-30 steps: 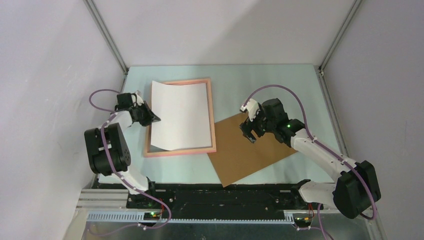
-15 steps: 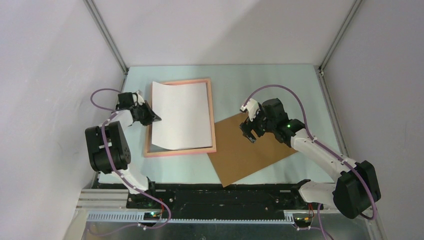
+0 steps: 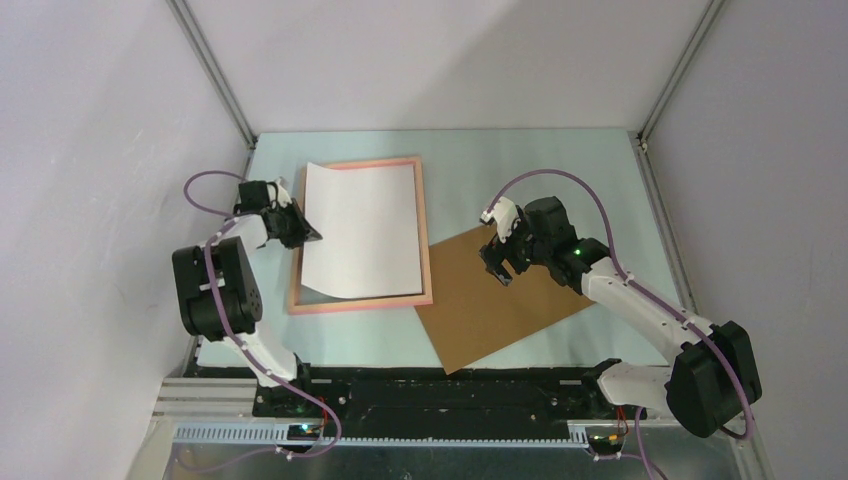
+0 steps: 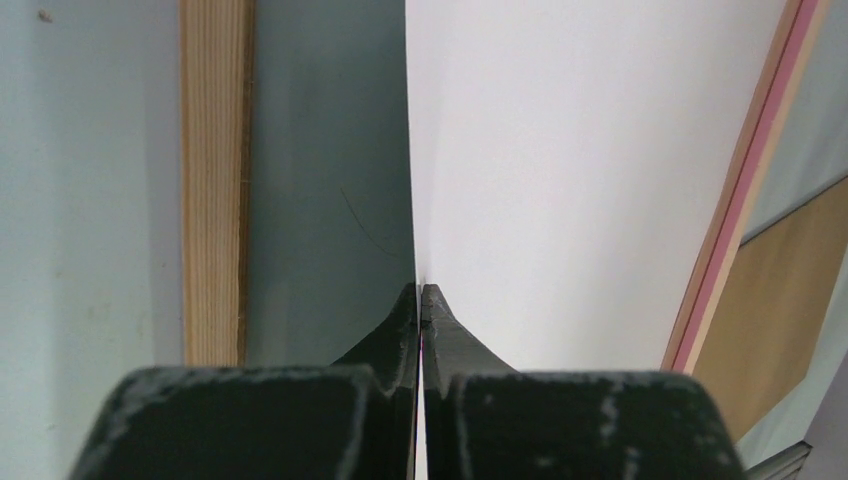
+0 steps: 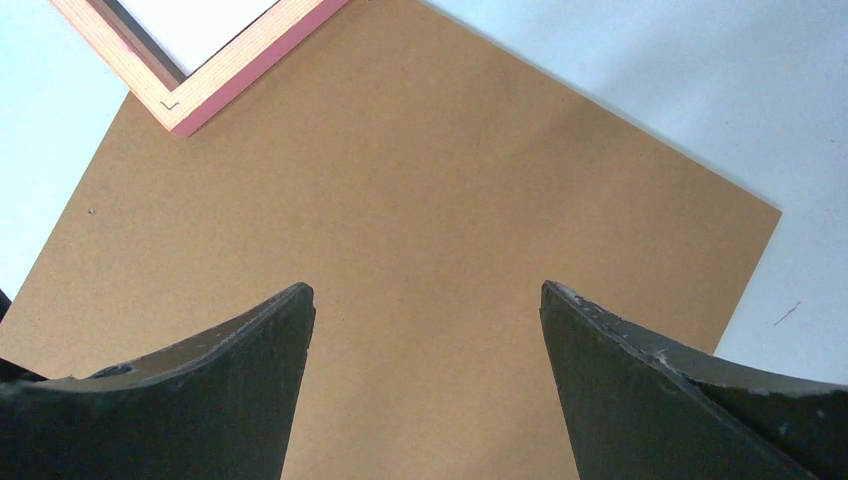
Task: Put the photo into the frame
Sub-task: Place the photo in the photo frame.
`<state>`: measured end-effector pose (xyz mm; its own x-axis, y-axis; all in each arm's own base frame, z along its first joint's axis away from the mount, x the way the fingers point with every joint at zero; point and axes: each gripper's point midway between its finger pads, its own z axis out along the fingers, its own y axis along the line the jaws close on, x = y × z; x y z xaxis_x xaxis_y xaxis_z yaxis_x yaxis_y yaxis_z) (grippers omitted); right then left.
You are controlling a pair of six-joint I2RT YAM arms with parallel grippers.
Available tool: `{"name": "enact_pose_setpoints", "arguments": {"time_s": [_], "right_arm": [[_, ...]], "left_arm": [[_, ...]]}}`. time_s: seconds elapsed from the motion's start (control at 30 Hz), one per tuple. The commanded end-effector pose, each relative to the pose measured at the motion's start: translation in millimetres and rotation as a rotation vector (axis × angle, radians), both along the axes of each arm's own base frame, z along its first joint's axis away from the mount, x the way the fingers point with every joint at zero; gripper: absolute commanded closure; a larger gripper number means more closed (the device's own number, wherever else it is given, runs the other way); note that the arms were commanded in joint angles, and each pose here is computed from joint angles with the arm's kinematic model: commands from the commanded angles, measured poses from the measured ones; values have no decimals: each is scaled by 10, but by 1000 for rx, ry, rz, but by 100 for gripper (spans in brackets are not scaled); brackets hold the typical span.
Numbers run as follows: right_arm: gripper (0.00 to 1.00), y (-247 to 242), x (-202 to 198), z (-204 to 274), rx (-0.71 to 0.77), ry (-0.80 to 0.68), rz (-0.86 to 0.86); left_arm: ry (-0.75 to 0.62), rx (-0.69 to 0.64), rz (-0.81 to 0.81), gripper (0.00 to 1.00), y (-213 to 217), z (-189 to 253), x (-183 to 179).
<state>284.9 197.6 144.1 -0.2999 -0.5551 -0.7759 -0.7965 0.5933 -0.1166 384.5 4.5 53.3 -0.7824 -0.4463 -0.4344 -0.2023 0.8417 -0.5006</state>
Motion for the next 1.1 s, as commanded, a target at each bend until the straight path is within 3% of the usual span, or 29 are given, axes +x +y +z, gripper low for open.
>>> {"name": "enact_pose_setpoints", "arguments": {"time_s": [0.0,0.77,0.9,1.07], "right_arm": [[13,35,42,68,27,-24,3],[13,20,33,79,32,-21,0],[13,19,33,86,33,-22,0],[13,22,35,82,32,-22,1]], "left_arm": [[-47,36,-31,100,9,98,133],[-32,94,2,100,59,63,95],[-23,94,2,94,58,30,85],[-21,91,1,74,52,21,76]]}}
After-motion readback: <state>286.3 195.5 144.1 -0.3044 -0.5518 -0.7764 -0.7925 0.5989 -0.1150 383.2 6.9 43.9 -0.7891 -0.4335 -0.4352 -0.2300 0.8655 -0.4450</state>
